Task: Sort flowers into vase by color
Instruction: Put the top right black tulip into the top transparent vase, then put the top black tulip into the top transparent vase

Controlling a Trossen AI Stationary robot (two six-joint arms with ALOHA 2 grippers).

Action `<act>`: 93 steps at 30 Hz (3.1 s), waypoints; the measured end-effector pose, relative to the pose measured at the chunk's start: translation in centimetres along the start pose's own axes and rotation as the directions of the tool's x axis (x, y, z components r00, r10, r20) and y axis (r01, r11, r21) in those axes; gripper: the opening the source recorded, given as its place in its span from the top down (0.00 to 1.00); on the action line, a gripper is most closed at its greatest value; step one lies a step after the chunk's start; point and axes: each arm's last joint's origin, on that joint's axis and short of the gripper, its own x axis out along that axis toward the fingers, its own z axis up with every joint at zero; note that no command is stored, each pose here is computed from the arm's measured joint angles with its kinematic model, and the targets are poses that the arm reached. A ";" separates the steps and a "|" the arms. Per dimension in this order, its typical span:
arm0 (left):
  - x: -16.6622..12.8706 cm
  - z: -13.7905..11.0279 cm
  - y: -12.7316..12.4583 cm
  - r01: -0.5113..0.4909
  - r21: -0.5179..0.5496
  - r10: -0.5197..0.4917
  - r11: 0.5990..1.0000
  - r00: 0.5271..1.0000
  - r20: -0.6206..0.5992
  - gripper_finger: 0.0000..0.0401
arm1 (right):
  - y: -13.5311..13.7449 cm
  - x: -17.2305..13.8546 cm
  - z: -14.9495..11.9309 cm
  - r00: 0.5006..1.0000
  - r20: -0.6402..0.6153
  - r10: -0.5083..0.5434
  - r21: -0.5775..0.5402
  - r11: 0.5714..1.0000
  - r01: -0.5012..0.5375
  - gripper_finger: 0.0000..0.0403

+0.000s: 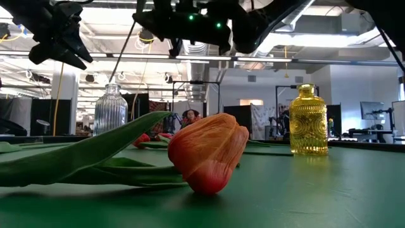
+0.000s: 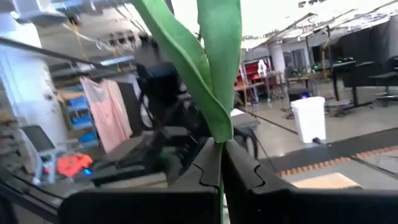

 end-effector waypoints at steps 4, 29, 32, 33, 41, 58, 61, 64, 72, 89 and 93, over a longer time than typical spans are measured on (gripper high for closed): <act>0.0 0.0 0.0 0.000 -0.011 0.000 1.000 1.000 0.000 0.65 | 0.0 0.0 -0.1 1.000 -0.008 -0.004 -0.040 0.999 0.004 0.93; 0.0 0.0 0.0 -0.007 -0.018 0.007 1.000 1.000 0.006 0.65 | 0.1 -0.1 -1.0 0.993 -0.118 -0.028 -0.080 0.997 0.019 0.93; 0.0 0.0 0.0 -0.007 -0.018 0.008 1.000 1.000 0.006 0.65 | 0.3 -0.1 -1.5 0.986 -0.164 -0.033 -0.101 0.995 0.017 0.92; 0.0 0.0 0.0 -0.007 -0.018 0.007 1.000 1.000 0.007 0.65 | 0.3 -0.1 -1.6 0.983 -0.178 -0.035 -0.101 0.995 0.017 0.91; 0.0 0.1 0.0 -0.009 -0.020 0.010 1.000 1.000 0.015 0.65 | 0.4 -0.3 -3.4 0.968 -0.247 -0.042 -0.091 0.996 0.020 0.89; 0.0 0.1 0.0 -0.003 -0.017 0.003 1.000 1.000 0.012 0.65 | 0.7 -0.3 -3.6 0.958 -0.286 -0.008 -0.025 1.000 0.001 0.56; 0.0 0.1 0.0 -0.003 -0.017 0.003 1.000 1.000 0.012 0.65 | 0.6 -0.5 -3.7 0.942 -0.332 0.052 0.028 0.999 -0.045 0.46; 0.0 0.1 0.0 -0.003 -0.012 0.003 1.000 1.000 0.012 0.65 | 0.7 -0.6 -3.5 0.924 -0.370 0.099 0.074 0.994 -0.077 0.39; 0.0 0.1 0.0 -0.011 0.016 0.010 1.000 1.000 0.017 0.65 | 0.3 0.0 -1.2 0.809 -0.573 0.132 0.077 0.991 -0.106 0.36; 0.0 0.1 0.1 -0.033 0.052 0.032 0.998 0.999 0.030 0.65 | -5.8 -2.6 4.8 0.405 -0.911 0.076 0.060 0.997 -0.053 0.36; 0.0 0.1 0.1 -0.034 0.052 0.032 0.998 0.999 0.031 0.65 | -9.2 -2.3 5.2 0.481 -0.876 -0.041 -0.013 0.998 0.063 0.36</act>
